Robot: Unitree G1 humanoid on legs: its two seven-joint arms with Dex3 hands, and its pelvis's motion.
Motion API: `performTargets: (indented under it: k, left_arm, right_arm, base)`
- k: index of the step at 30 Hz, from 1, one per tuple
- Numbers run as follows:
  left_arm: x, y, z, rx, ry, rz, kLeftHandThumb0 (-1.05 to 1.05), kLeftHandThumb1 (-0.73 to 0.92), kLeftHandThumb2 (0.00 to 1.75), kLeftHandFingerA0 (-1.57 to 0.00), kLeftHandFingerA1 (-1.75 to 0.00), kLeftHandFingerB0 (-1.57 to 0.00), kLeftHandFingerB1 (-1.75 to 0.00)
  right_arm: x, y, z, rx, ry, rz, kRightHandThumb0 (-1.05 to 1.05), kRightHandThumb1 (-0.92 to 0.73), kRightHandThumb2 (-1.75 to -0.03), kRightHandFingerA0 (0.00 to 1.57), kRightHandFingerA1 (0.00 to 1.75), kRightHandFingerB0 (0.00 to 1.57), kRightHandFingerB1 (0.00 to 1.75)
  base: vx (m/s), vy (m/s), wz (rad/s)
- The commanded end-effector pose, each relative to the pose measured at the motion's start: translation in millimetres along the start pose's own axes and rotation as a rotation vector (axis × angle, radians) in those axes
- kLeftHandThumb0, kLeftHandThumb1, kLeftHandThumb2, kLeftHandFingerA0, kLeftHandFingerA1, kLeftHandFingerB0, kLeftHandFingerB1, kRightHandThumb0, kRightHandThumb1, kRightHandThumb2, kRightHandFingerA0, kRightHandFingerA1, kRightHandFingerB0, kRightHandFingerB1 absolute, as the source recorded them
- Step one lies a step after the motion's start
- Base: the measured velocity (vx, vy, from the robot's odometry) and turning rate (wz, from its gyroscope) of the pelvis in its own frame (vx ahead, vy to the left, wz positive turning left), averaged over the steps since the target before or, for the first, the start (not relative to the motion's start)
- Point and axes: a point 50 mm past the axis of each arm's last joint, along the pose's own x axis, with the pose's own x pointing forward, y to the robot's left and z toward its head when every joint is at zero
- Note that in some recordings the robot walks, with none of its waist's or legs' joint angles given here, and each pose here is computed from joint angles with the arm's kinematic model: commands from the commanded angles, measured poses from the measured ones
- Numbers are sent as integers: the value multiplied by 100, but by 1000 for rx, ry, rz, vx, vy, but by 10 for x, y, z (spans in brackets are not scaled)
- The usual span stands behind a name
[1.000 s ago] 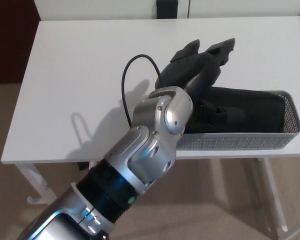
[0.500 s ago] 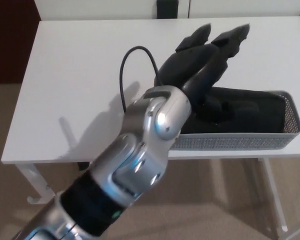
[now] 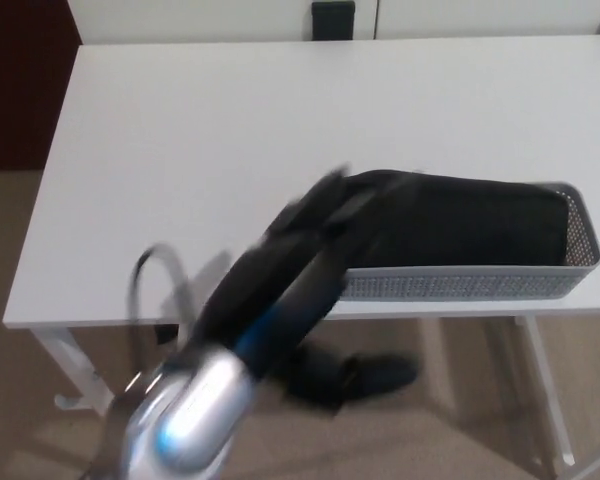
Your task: The robot walk towards a table in front and pick up a black pencil case on the left hand side and put the pencil case into a small container on the right hand side
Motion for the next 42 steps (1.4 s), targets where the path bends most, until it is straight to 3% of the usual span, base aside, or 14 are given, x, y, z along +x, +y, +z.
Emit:
performTargets:
  k: [1, 10, 14, 15, 16, 17, 19, 20, 21, 22, 24, 27, 32, 42]
  left_arm:
    - [-1461, -97, -322, -253, 130, -439, -89, 60, 60, -22, -32, -21, -28]
    - [-2043, -244, -1160, -407, 590, -414, -73, 44, 78, -30, -45, -21, -39]
    - [-2053, -294, -1321, -420, 637, -399, -68, 54, 57, -36, -38, -27, -30]
    - [-2017, -340, -1516, -419, 708, -377, -37, 27, 90, -1, -50, 0, -47]
    - [-1985, -368, -1645, -408, 746, -360, -37, 27, 90, -1, -50, 0, -47]
    - [-1942, -382, -1755, -395, 763, -339, -77, 49, 85, -7, -33, -10, -29]
    - [-1814, -379, -2003, -391, 820, -270, -83, 61, 59, 0, -26, -7, -25]
    - [-1774, -371, -2068, -394, 839, -252, -83, 61, 59, 0, -26, -7, -25]
    - [-1706, -350, -2147, -396, 865, -216, -84, 52, 90, -1, -9, -10, -16]
    - [-1630, -316, -2239, -408, 892, -162, -75, 47, 88, -2, -17, -8, -20]
    - [-1524, -252, -2381, -414, 933, -60, -81, 54, 84, 0, -7, 0, 0]
    - [-1588, -241, -2555, -257, 1039, 1, -78, 48, 90, -4, -20, -5, -12]
    - [-1739, -132, -2708, -582, 1095, 146, -85, 49, 87, 0, -3, 0, 0]
    - [-1672, -125, -2660, -583, 983, 150, -84, 50, 85, 0, -1, 0, 0]
  right_arm:
    - [-79, 72, -223, 12, 68, 18, -53, -55, -57, 86, 46, 71, 44]
    - [-100, 102, -284, 61, 69, -67, -54, -57, -58, 80, 45, 64, 41]
    - [-123, 95, -319, 94, 72, -82, -53, -56, -58, 81, 46, 65, 42]
    - [-141, 102, -336, 99, 69, -87, -54, -55, -58, 81, 46, 63, 41]
    - [-147, 110, -344, 104, 69, -91, -54, -55, -58, 81, 46, 63, 41]
    - [-152, 115, -352, 109, 68, -95, -55, -56, -57, 81, 46, 63, 41]
    - [-157, 128, -356, 127, 62, -103, -61, -46, -82, 69, 59, 51, 53]
    - [-160, 134, -360, 131, 62, -107, -61, -46, -82, 69, 59, 51, 53]
    - [-158, 136, -354, 144, 52, -117, -59, -46, -83, 67, 59, 47, 52]
    - [-147, 142, -340, 155, 45, -129, -57, -57, -58, 73, 45, 49, 39]
    - [-123, 153, -310, 174, 36, -149, -60, -60, -59, 67, 47, 43, 37]
    - [-136, 146, -317, 193, 31, -169, -62, -59, -59, 66, 47, 44, 38]
    - [-120, 15, -281, 224, 11, -211, -61, -59, -58, 66, 46, 44, 37]
    - [-89, -39, -241, 221, -1, -228, -63, -59, -58, 66, 47, 43, 37]
  base:
    - [0, 0, 0]
    - [0, 0, 0]
    - [0, 0, 0]
    - [0, 0, 0]
    - [0, 0, 0]
    - [0, 0, 0]
    - [0, 0, 0]
    - [0, 0, 0]
    - [0, 0, 0]
    - [0, 0, 0]
    - [0, 0, 0]
    - [0, 0, 0]
    - [0, 0, 0]
    - [0, 0, 0]
